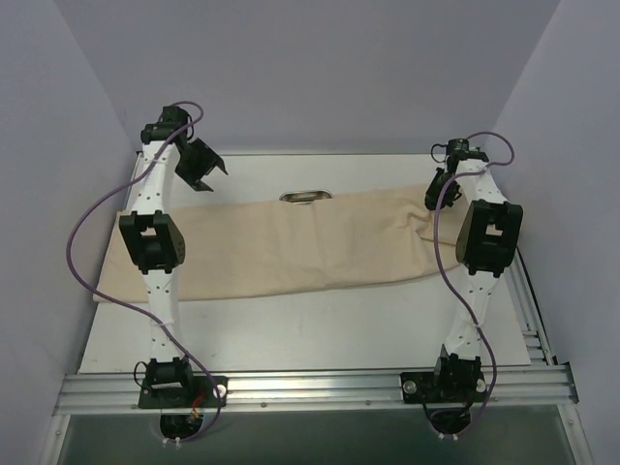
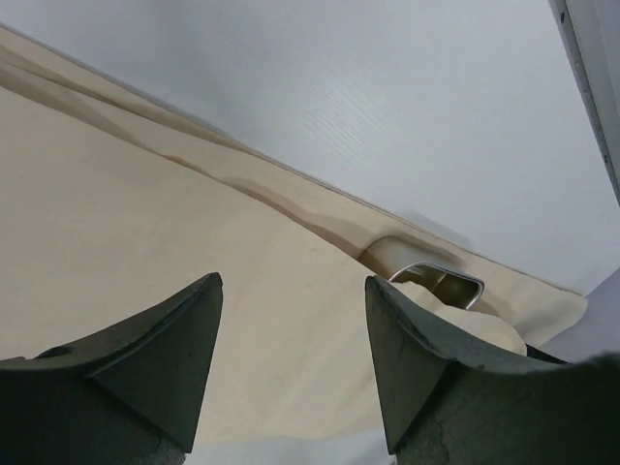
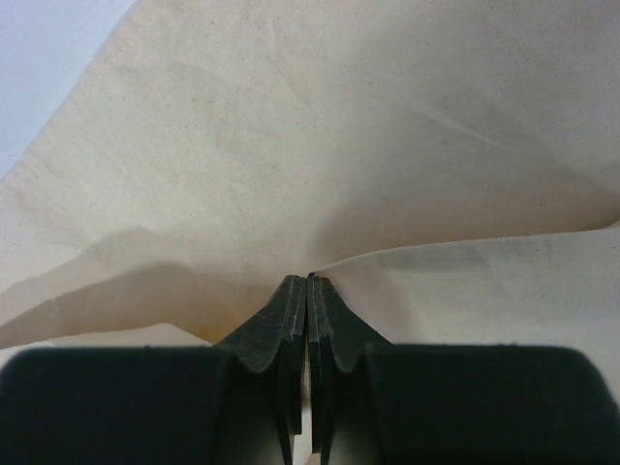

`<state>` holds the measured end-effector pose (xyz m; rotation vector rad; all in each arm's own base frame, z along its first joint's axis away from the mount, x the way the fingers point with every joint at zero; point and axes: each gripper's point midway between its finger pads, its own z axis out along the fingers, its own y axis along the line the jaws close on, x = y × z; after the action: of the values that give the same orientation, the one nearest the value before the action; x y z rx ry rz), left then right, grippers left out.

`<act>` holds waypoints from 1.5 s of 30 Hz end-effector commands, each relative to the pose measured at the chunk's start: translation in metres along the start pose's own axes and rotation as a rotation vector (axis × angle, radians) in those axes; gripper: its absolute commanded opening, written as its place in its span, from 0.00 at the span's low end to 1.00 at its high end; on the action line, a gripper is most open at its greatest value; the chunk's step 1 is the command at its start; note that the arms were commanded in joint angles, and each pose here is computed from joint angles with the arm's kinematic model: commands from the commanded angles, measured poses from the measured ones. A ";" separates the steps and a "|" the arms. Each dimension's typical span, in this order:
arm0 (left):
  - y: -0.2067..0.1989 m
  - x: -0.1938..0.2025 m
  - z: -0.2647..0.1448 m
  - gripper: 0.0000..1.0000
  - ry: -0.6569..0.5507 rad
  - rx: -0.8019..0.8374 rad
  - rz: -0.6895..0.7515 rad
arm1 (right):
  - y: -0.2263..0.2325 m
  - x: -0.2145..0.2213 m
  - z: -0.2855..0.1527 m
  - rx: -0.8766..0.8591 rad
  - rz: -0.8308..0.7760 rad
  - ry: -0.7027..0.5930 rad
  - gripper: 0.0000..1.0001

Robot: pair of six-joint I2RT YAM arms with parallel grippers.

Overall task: Open and lay out the surgical kit
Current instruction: Open the surgical kit at the center of the board.

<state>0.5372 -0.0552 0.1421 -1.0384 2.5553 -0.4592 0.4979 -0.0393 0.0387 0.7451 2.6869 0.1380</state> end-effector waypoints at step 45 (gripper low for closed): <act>-0.031 0.116 0.083 0.57 0.342 -0.138 -0.371 | 0.005 0.017 -0.039 -0.072 -0.013 -0.071 0.01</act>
<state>0.5176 -0.1726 0.0556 -1.5588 2.7123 -0.6041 0.4754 -0.0311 0.0428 0.7207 2.6419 0.1826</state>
